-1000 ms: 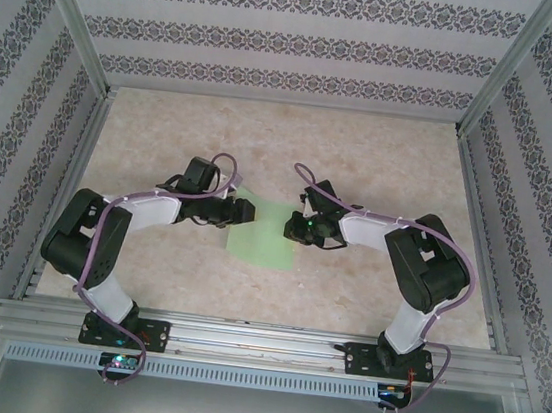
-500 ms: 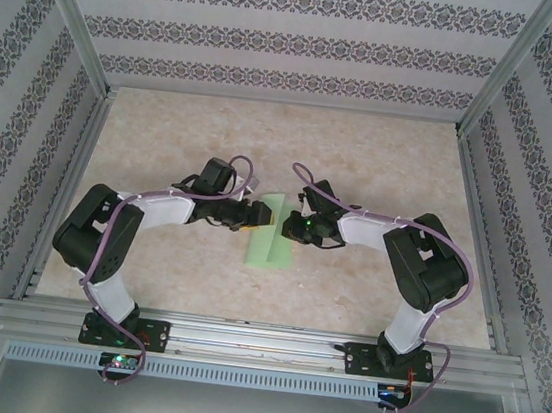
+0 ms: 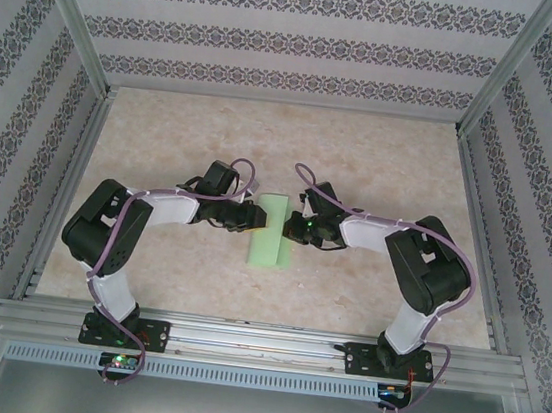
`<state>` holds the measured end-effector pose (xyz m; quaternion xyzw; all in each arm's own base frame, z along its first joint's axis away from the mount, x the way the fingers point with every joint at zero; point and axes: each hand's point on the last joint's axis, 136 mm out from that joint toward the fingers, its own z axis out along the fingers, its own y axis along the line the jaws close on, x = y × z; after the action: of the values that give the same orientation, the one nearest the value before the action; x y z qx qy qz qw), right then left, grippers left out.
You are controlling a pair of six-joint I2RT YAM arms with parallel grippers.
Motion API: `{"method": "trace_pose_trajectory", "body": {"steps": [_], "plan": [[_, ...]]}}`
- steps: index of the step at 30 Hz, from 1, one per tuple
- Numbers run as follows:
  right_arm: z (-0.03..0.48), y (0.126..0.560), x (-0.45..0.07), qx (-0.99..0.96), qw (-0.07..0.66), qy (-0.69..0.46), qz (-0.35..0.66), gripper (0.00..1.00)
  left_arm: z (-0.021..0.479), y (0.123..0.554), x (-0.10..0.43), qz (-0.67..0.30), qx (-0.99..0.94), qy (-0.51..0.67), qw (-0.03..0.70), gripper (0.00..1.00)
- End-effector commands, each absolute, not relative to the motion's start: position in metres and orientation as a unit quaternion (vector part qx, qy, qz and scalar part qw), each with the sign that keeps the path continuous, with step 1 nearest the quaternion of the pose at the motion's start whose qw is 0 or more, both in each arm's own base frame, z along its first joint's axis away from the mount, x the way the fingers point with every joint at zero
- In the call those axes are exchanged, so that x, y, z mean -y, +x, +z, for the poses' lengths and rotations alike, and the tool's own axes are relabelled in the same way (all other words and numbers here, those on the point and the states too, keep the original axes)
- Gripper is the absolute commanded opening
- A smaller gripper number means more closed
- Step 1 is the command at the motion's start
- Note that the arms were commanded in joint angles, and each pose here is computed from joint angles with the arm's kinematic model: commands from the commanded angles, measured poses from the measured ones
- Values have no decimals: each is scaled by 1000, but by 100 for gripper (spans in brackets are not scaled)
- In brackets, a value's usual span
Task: Fold a paper plane with a square sheet of paper (fold left side to right side)
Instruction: First fold in half a square sheet of paper at the center of the table.
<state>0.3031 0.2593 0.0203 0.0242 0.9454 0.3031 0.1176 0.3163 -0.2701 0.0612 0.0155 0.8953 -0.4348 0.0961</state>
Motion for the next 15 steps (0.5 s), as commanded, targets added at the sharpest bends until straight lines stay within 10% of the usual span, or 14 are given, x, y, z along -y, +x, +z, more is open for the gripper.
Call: {"method": "trace_pose_trajectory", "body": {"steps": [1,15], "plan": [[37,304,-259,-940,140,26,311,11,62,326,275,-430,-895,18,115,21],[77,300,-252,-905,159,7,394,54,62,325,277,-435,-894,20,111,10]]}}
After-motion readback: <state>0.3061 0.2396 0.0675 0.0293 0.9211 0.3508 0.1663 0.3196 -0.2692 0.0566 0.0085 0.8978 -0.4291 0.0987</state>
